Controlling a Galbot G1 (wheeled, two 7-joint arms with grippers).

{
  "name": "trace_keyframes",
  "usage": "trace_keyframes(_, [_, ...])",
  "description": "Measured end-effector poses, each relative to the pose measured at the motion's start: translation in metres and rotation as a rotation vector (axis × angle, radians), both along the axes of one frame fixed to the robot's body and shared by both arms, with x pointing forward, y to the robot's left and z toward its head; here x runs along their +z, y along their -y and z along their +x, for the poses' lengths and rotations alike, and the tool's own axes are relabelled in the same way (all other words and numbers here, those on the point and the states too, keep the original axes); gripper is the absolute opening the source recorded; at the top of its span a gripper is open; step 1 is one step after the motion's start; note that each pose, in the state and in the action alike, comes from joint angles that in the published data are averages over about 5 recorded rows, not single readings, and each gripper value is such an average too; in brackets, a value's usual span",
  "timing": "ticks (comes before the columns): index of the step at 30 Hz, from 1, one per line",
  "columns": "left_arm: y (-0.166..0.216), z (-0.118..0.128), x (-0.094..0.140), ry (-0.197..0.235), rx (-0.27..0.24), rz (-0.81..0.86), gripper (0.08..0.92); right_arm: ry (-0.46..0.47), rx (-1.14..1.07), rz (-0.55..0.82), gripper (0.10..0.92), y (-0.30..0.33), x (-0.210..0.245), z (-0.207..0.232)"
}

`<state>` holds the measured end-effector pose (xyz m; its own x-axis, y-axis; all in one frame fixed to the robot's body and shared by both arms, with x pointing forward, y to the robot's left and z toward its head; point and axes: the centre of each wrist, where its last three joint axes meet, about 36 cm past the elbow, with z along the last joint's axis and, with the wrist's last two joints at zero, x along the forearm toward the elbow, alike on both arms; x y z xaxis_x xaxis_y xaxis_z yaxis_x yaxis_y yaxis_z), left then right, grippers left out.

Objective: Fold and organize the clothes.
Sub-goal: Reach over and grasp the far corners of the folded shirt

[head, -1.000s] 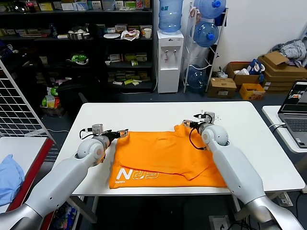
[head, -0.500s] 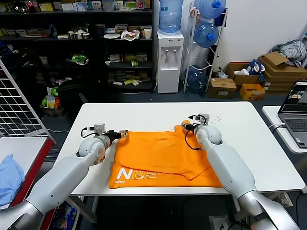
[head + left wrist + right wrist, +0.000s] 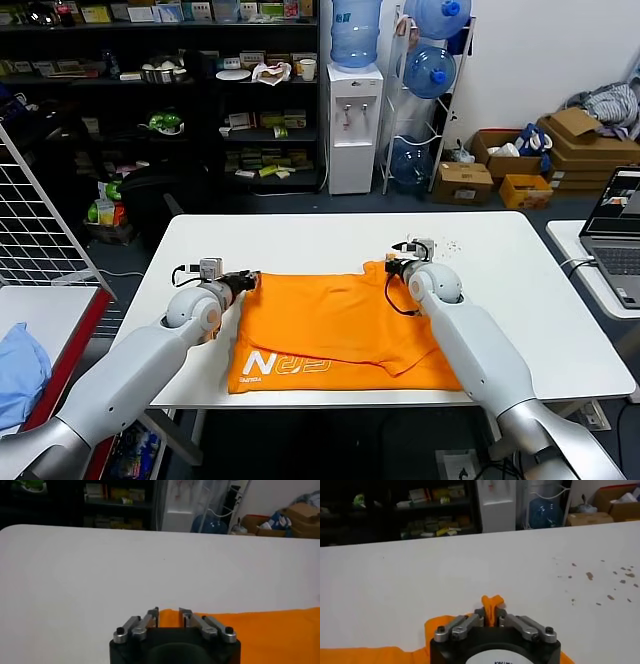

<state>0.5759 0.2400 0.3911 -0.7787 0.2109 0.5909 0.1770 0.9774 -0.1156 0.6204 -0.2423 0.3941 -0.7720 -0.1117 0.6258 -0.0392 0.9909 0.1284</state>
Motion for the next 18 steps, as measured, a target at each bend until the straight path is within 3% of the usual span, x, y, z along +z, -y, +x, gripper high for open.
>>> trace_keyframes(7, [0.0027, -0.0011, 0.0003, 0.001, -0.007, 0.003, 0.104, 0.02, 0.003, 0.012, 0.125, -0.0013, 0.004, -0.0015])
trace_keyframes(18, [0.0039, 0.0002, -0.0005, 0.01, -0.004, 0.02, 0.1, 0.044, -0.004, 0.021, 0.125, 0.0014, 0.0089, -0.0039])
